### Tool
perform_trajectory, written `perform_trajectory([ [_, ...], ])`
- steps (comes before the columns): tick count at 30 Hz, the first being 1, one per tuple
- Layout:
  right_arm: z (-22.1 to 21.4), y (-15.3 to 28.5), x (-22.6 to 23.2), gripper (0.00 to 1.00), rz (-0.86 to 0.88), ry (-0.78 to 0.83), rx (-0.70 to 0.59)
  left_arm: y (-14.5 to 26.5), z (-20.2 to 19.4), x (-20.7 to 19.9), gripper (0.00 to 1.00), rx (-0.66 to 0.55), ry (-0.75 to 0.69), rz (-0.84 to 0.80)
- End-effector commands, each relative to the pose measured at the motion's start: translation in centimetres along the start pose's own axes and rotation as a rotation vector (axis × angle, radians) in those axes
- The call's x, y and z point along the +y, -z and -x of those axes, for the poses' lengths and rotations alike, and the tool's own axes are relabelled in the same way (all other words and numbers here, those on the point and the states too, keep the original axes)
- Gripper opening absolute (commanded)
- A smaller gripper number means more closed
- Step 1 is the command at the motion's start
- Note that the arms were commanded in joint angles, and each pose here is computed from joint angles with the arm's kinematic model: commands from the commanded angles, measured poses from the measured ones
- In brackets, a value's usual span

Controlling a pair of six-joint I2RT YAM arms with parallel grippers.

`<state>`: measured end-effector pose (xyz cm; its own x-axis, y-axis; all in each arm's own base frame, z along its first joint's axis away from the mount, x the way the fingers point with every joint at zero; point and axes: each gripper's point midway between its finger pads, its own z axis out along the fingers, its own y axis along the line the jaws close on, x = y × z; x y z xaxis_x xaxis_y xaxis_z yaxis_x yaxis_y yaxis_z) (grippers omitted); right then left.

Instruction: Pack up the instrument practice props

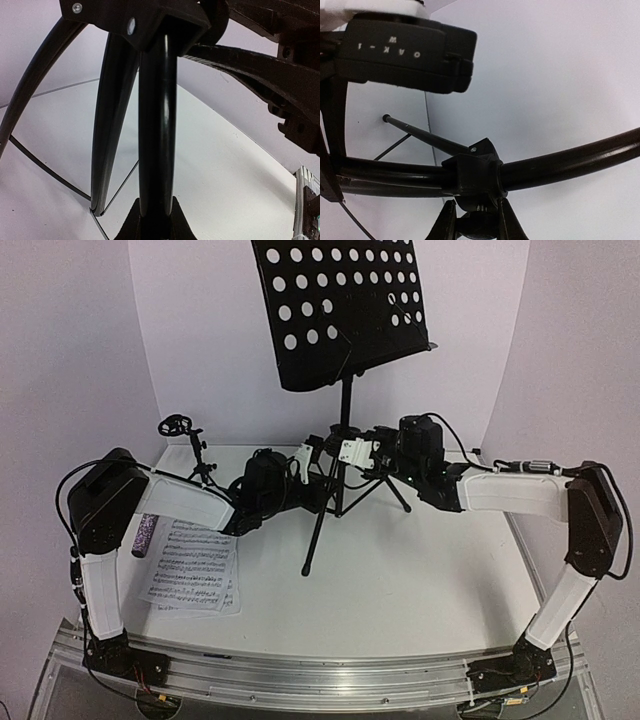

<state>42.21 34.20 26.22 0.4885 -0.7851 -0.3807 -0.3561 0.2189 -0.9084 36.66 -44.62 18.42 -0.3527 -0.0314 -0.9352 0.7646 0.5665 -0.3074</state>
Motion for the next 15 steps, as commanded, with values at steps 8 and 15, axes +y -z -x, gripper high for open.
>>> perform_trajectory([
  [8,0.2,3.1,0.8,0.9,0.022,-0.403,0.07,0.0,1.6,-1.3,0.0,-0.027,-0.02,-0.073],
  [15,1.6,7.9,1.1,0.92,0.124,-1.134,0.06,0.1,1.5,-0.9,0.0,-0.028,-0.022,-0.073],
])
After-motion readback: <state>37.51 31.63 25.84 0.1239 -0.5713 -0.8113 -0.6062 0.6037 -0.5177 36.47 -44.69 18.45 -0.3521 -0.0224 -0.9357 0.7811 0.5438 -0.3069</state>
